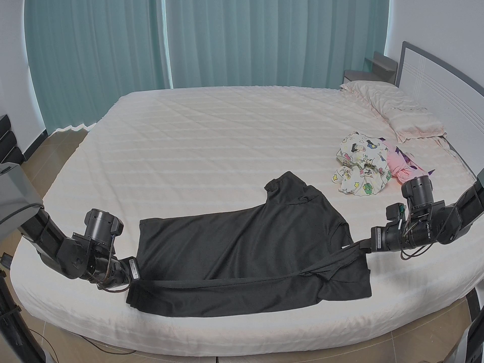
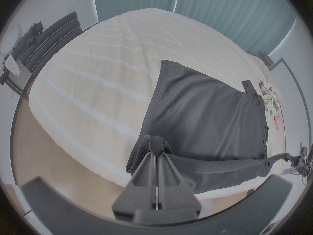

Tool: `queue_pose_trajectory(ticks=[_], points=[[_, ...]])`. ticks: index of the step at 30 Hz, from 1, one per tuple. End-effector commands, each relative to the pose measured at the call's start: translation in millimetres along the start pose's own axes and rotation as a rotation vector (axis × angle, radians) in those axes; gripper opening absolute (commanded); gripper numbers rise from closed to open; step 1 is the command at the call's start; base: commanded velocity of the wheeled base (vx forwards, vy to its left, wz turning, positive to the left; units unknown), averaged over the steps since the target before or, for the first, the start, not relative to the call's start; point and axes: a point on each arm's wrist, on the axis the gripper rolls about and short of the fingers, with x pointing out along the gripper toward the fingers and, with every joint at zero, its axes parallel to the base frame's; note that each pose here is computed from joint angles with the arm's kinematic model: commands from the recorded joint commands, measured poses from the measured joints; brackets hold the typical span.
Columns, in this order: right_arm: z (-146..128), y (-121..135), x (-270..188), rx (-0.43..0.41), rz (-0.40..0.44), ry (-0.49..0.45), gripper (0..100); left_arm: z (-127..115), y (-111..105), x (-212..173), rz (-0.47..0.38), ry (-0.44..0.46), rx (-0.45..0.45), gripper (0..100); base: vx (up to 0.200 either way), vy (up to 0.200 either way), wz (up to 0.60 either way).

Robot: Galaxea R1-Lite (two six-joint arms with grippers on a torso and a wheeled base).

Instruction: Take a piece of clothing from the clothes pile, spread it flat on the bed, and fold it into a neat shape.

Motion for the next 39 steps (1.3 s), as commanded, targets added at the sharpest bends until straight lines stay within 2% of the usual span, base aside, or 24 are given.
queue_pose_trajectory(ticks=[1,7,16,20,28,29,33,39], points=[[1.8,-3.1,14.4,0.028,-0.011,0.018,0,6.9,-1.6,18.5,0.016,0.015,-0.039,0,0.000,0.000,0.00],[11.7,-3.2,20.9,0.116,-0.007,-0.009,0,14.8,-4.4,30.3,0.018,0.010,-0.075,0,0.000,0.000,0.00],[7.9,-8.4,30.9,0.134,-0.016,0.005,0,20.2,-1.4,45.3,0.036,0.020,-0.113,0,0.000,0.000,0.00],[10.0,-7.9,30.9,0.192,-0.011,-0.006,0,23.6,-2.6,50.6,0.031,0.019,-0.119,0,0.000,0.000,0.00],[4.3,-11.2,41.0,0.245,-0.011,0.002,0,24.1,-3.6,60.7,0.033,0.032,-0.160,0,0.000,0.000,0.00],[3.4,-11.2,42.4,0.249,-0.011,0.006,0,24.0,-3.6,61.6,0.034,0.034,-0.160,100,0.000,0.000,0.00],[3.5,-10.6,42.5,0.256,-0.007,0.006,0,26.1,-4.8,61.9,0.030,0.027,-0.163,100,0.000,0.000,0.00],[4.7,-6.1,39.1,0.312,0.005,0.000,0,29.2,0.8,56.7,0.034,0.015,-0.180,100,0.000,0.000,0.00]])
